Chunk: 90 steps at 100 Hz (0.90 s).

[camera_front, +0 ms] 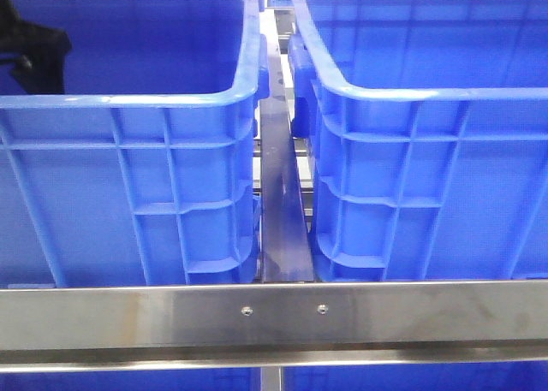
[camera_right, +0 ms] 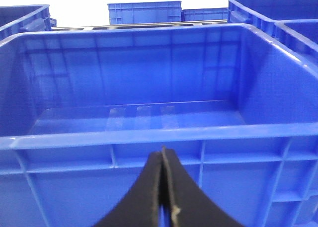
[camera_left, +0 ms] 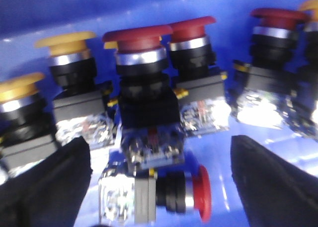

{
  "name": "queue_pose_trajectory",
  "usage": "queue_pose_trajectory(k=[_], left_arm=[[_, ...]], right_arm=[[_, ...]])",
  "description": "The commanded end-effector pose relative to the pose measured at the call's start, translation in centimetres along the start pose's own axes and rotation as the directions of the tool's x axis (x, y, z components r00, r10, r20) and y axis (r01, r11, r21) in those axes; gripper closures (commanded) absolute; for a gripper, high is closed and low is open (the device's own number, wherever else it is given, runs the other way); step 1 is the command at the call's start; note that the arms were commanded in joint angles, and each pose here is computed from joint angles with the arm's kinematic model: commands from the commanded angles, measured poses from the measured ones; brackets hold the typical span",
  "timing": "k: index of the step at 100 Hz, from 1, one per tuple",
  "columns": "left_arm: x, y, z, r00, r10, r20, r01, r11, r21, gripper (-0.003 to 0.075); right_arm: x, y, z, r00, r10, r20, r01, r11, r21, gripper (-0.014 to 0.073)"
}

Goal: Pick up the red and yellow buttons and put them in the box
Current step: 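Close the left gripper around the red-capped button's black body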

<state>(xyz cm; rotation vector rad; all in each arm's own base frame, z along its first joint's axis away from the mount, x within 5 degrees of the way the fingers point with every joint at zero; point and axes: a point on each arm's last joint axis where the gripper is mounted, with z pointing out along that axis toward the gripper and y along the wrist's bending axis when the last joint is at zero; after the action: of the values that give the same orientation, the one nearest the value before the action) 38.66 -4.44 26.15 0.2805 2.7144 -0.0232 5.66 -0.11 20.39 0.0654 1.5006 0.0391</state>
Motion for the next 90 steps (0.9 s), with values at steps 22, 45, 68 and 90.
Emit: queue_pose_trajectory(k=[22,45,68,90], left_arm=[[-1.7,-0.2,-0.1,0.993,-0.001,0.115,0.002,1.0,-0.006,0.0174],[-1.8,-0.1,0.2,0.992,-0.003,0.126,0.004,1.0,-0.008,0.0237],[-1.8,-0.1,0.2,0.992,-0.003,0.126,0.004,1.0,-0.008,0.0553],[-2.0,-0.1,-0.8,0.988,-0.003,0.152,0.004,1.0,-0.01,0.0566]], right_arm=[[-1.4,0.1,-0.3,0.993,-0.014,0.116,0.015,1.0,-0.005,0.0664],[-1.4,0.1,-0.3,0.993,-0.014,0.116,0.015,1.0,-0.005,0.0664],[-1.4,0.1,-0.3,0.993,-0.014,0.116,0.015,1.0,-0.005,0.0664],[-1.4,0.1,-0.3,0.993,-0.014,0.116,0.015,1.0,-0.005,0.0664]])
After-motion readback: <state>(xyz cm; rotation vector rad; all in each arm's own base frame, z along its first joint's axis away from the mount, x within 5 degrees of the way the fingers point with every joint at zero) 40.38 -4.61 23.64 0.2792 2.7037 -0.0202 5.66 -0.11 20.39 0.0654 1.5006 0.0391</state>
